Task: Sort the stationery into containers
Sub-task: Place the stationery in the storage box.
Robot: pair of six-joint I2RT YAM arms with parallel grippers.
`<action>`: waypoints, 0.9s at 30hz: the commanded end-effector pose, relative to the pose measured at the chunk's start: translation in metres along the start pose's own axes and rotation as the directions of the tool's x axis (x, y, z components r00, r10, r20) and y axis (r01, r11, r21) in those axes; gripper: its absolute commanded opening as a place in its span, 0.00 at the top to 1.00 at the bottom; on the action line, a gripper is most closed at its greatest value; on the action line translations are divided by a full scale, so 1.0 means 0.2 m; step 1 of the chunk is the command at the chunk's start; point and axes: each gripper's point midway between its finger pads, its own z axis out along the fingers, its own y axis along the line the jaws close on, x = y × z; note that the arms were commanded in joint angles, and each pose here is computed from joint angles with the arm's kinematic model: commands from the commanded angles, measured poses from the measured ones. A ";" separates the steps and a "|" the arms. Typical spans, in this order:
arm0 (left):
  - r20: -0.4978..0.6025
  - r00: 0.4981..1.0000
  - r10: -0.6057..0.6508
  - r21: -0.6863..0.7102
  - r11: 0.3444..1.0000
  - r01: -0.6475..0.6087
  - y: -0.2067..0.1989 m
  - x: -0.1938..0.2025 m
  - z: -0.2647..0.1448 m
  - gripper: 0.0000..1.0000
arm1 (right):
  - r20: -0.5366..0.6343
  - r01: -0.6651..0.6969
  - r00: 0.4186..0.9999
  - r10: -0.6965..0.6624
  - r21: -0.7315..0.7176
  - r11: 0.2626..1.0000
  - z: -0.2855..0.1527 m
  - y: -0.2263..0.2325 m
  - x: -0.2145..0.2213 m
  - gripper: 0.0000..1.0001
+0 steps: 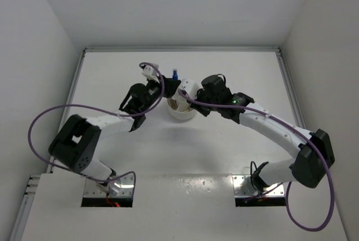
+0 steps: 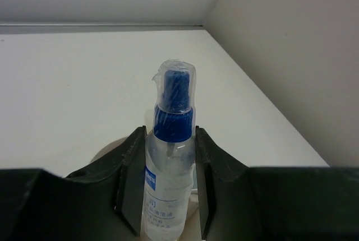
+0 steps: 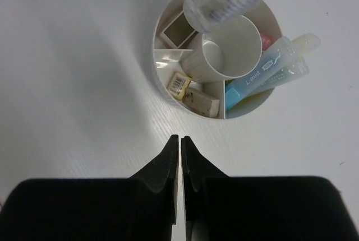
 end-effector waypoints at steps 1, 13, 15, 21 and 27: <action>0.246 0.969 -0.008 0.278 0.959 -0.062 -0.29 -0.32 0.07 1.00 | 0.046 0.028 0.998 -0.030 0.042 0.999 -0.04 -0.04 -0.05 0.96; 0.159 0.986 0.059 0.257 0.961 -0.099 -0.26 -0.14 0.21 1.00 | 0.053 0.038 0.998 -0.041 0.047 0.998 -0.05 -0.05 -0.06 0.96; 0.140 0.988 0.070 0.248 0.963 -0.103 -0.23 -0.09 0.23 1.00 | 0.053 0.038 0.998 -0.041 0.047 0.998 -0.05 -0.05 -0.06 0.96; 0.111 0.991 0.071 0.249 0.964 -0.097 -0.20 0.00 0.25 1.00 | 0.045 0.037 0.998 -0.039 0.043 0.998 -0.04 -0.05 -0.05 0.96; 0.092 0.993 0.069 0.223 0.971 -0.088 -0.16 0.04 0.26 1.00 | 0.037 0.036 0.999 -0.038 0.039 0.999 -0.04 -0.04 -0.03 0.96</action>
